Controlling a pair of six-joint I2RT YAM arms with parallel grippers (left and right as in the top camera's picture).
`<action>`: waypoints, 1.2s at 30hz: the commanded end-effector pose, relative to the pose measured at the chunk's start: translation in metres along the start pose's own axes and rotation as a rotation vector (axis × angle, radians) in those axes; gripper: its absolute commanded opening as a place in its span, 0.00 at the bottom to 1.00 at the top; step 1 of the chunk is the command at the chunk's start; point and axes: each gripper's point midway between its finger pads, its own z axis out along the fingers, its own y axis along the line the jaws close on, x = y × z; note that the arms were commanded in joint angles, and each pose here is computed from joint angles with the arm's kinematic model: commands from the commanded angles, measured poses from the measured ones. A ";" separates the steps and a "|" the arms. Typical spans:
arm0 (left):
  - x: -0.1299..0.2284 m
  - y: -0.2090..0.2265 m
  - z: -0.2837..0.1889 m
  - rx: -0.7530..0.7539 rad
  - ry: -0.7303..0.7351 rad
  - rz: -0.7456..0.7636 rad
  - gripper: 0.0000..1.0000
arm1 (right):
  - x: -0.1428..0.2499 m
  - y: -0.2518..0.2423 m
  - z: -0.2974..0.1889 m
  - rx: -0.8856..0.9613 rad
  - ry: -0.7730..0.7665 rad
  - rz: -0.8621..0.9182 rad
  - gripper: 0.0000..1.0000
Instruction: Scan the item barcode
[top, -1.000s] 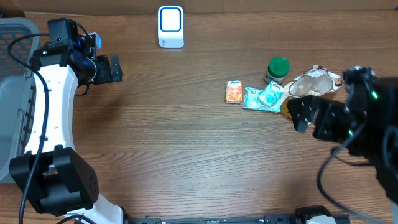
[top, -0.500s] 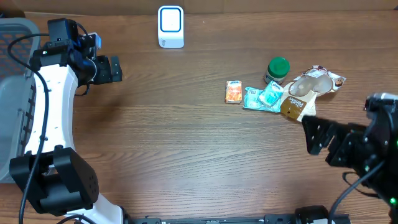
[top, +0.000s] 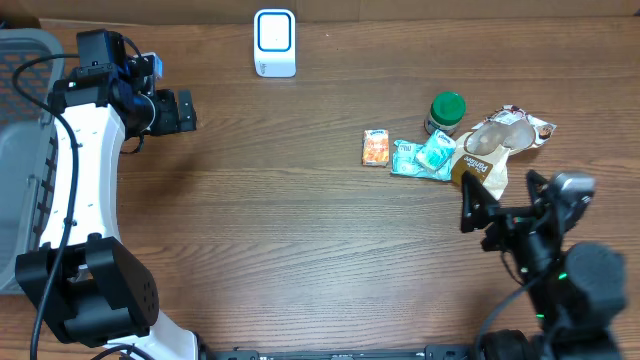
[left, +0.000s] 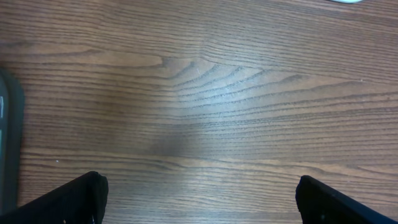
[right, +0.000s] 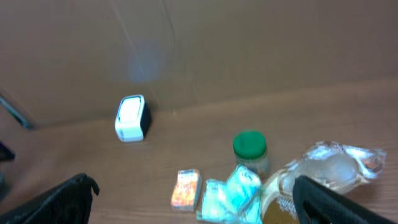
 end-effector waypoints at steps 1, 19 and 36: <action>-0.007 -0.001 -0.009 0.000 -0.030 0.020 1.00 | 0.040 -0.009 0.007 -0.027 -0.036 -0.009 1.00; -0.007 -0.001 -0.009 0.000 -0.030 0.020 1.00 | 0.118 -0.026 0.022 -0.072 -0.154 -0.020 1.00; -0.007 -0.001 -0.009 0.000 -0.030 0.020 1.00 | 0.117 -0.026 0.022 -0.072 -0.154 -0.020 1.00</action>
